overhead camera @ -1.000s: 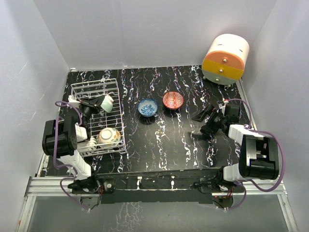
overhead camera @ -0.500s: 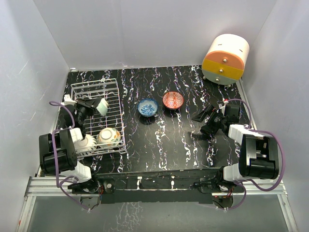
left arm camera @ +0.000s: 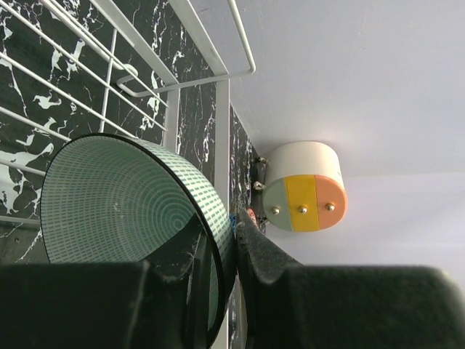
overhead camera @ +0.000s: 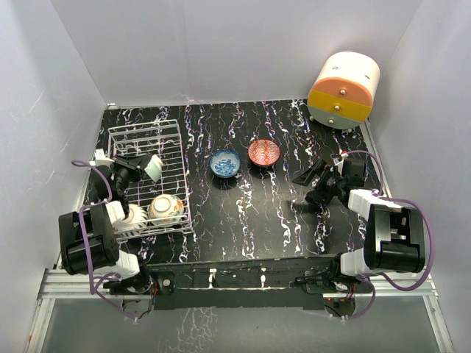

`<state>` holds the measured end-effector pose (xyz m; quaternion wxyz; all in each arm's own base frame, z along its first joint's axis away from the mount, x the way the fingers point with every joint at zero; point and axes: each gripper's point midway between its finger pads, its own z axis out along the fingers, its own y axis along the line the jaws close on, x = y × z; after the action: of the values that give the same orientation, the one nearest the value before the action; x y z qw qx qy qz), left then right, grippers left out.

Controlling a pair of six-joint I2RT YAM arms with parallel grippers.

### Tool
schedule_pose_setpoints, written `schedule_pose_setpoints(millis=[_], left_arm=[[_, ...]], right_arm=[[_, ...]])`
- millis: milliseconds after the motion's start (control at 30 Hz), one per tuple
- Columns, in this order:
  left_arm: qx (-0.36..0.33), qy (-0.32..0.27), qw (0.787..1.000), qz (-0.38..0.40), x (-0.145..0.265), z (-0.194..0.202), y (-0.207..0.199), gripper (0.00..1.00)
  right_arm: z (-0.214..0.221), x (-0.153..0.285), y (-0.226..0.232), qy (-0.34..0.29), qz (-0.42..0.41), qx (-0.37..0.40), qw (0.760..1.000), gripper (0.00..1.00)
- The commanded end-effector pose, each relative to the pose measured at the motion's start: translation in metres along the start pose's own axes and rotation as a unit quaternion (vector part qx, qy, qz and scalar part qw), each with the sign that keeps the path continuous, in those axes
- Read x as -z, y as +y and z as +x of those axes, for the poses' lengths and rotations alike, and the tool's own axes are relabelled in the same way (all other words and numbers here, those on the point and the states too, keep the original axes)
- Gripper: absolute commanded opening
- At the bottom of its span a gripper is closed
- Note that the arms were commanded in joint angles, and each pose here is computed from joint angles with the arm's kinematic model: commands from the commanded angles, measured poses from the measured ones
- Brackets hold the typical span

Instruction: Load the bowls into the dish rack

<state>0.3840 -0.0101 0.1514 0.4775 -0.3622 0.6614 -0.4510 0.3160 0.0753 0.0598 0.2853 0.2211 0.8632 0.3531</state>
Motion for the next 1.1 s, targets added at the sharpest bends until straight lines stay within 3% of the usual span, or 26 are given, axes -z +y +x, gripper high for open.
schedule_pose_setpoints(millis=[0, 267, 733, 1067], left_arm=[[0.004, 0.004, 0.999, 0.039, -0.003, -0.008, -0.026, 0.00], [-0.002, 0.004, 0.996, 0.088, -0.031, -0.034, -0.065, 0.00], [0.012, 0.032, 0.990, 0.138, -0.081, -0.008, -0.077, 0.00], [0.072, 0.043, 0.985, 0.153, -0.086, 0.007, -0.043, 0.00]], right_arm=[[-0.011, 0.001, 0.011, -0.020, -0.018, 0.026, 0.999, 0.98], [-0.012, 0.000, 0.009, -0.021, -0.015, 0.024, 0.999, 0.98], [-0.013, -0.001, 0.006, -0.021, -0.008, 0.024, 0.999, 0.98], [-0.011, -0.004, 0.004, -0.018, -0.009, 0.022, 1.000, 0.98]])
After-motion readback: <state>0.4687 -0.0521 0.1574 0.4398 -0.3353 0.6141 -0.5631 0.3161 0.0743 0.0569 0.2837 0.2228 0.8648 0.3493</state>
